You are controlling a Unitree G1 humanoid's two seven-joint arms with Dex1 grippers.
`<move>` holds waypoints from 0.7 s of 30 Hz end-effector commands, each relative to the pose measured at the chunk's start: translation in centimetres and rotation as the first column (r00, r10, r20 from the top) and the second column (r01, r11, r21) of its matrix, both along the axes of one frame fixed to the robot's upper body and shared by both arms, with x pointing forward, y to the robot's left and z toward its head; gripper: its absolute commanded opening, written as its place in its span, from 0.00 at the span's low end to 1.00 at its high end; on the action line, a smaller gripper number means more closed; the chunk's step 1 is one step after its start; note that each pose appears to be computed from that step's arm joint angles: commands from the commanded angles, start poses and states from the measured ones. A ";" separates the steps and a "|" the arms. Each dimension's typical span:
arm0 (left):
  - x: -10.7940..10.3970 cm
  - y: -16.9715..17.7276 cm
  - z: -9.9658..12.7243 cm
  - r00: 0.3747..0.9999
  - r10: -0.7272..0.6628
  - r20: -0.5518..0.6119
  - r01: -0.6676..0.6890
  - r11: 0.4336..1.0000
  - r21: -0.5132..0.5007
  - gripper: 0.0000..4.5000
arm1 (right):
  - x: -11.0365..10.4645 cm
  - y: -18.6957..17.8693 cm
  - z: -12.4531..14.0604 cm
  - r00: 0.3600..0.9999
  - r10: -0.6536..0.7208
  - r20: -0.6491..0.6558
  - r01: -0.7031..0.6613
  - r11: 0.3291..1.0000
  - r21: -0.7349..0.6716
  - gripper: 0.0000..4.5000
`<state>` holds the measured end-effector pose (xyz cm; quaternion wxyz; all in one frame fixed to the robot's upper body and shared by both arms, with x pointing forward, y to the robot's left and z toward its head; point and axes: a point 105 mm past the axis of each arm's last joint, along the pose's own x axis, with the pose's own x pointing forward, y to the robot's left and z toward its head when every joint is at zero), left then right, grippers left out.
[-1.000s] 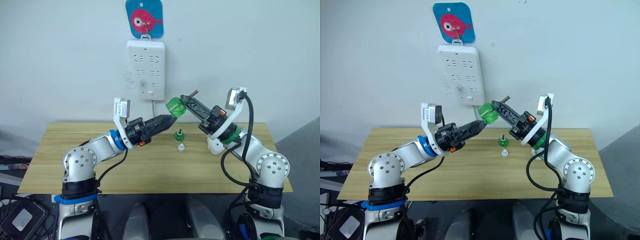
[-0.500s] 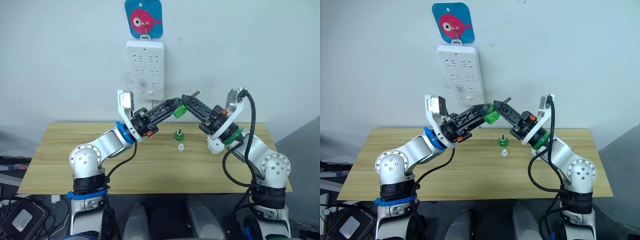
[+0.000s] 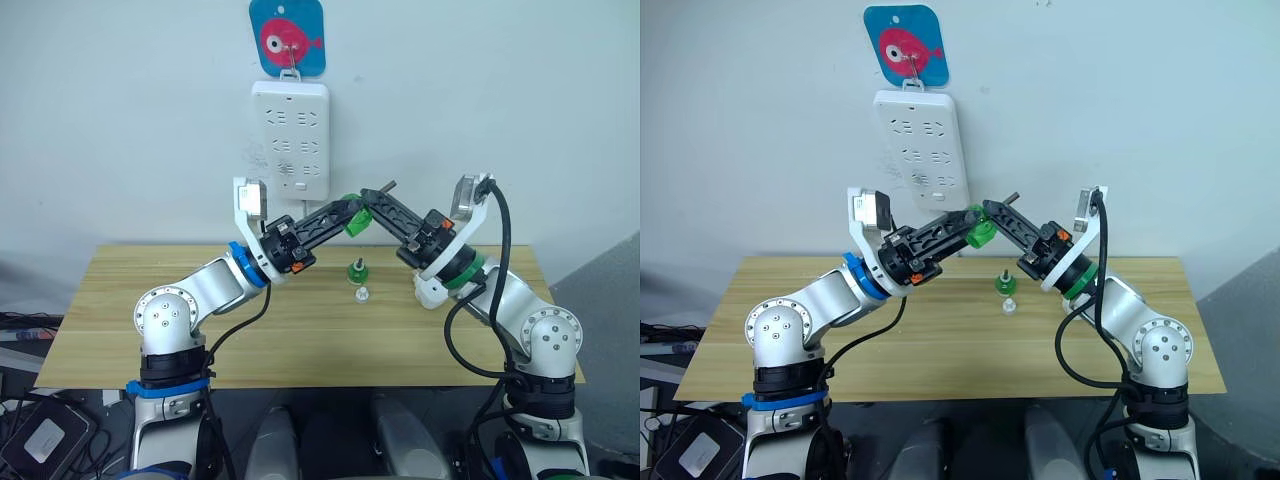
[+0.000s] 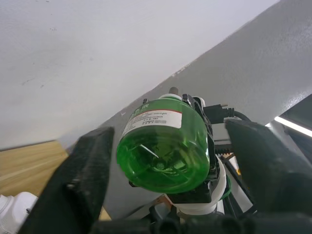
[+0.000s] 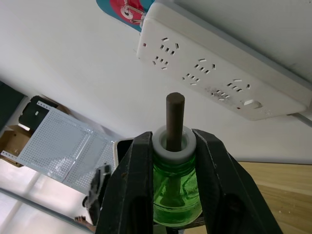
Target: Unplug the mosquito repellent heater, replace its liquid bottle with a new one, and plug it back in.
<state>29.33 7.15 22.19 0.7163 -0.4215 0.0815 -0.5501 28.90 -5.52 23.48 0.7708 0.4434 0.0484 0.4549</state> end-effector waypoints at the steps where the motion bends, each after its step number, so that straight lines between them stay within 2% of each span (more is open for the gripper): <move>1: -0.5 0.0 0.6 1.000 -0.023 0.015 0.023 0.999 -0.046 0.59 | -0.8 0.2 1.6 0.998 0.029 0.053 -0.031 0.999 0.045 0.18; 2: -0.5 0.0 0.6 1.000 -0.023 0.015 0.024 0.999 -0.047 0.53 | -0.8 0.3 1.6 0.998 0.030 0.052 -0.032 0.998 0.047 0.18; 3: -0.5 0.1 0.5 1.000 -0.024 0.013 0.024 0.999 -0.048 0.52 | -0.8 0.3 1.7 0.998 0.031 0.052 -0.034 0.998 0.049 0.18; 16: -0.8 0.1 0.4 0.999 -0.032 0.008 0.032 0.997 -0.074 0.52 | -0.7 0.2 2.2 1.000 0.027 0.012 -0.029 0.990 0.141 0.18; 21: -1.1 0.5 0.4 0.999 -0.041 0.014 0.042 0.997 -0.067 0.52 | 0.1 -1.5 1.6 0.999 -0.031 -0.035 0.036 0.986 0.161 0.56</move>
